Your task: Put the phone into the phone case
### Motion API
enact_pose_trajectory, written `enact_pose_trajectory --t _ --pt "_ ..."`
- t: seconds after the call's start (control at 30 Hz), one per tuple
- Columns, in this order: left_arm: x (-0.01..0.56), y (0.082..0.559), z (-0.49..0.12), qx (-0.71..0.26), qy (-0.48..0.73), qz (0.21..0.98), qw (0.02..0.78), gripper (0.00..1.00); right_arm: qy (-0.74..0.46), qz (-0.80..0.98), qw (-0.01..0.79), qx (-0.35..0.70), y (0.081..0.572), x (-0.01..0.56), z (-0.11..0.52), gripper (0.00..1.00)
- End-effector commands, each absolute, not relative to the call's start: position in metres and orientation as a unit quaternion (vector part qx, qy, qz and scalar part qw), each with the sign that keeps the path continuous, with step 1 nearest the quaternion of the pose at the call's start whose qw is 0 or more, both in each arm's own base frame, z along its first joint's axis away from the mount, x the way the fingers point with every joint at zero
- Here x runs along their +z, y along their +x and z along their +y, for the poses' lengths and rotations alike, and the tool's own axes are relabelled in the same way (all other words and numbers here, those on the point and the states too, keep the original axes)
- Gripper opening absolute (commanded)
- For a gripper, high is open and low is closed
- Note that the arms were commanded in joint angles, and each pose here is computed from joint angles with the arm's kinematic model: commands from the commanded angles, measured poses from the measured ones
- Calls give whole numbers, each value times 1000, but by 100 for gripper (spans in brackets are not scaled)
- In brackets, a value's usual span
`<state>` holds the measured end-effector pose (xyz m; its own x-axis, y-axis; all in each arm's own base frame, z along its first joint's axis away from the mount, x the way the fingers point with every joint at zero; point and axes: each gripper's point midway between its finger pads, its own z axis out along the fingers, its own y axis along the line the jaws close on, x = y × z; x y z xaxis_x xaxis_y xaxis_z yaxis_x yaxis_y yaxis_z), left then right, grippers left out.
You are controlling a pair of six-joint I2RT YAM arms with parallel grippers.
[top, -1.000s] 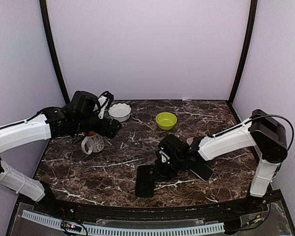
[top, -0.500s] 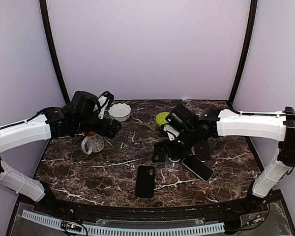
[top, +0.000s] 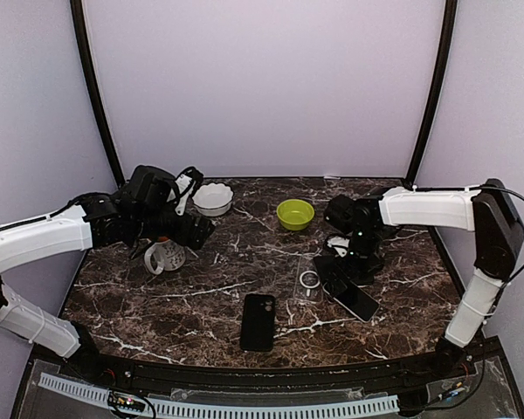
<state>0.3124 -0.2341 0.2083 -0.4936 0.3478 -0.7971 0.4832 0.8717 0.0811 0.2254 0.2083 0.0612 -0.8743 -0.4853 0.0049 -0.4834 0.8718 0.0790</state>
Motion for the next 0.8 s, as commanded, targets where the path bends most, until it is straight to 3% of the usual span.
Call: enact_pose_trajectory --t 0.0,0.37,0.57,0.67,0.77 --pt "208 315 -231 -68 244 857 450 99 254 -965 61 -15 212 42 195 99" --pt "212 313 -232 -76 246 853 454 99 250 -965 79 19 216 15 185 98" --pt "210 313 -233 -76 247 853 453 99 256 -965 60 7 228 16 197 91" --pt "210 313 -233 -77 247 853 453 99 258 -965 56 -3 229 16 203 83" --pt "209 313 -233 -76 248 854 452 99 259 -964 57 -1 227 15 202 61"
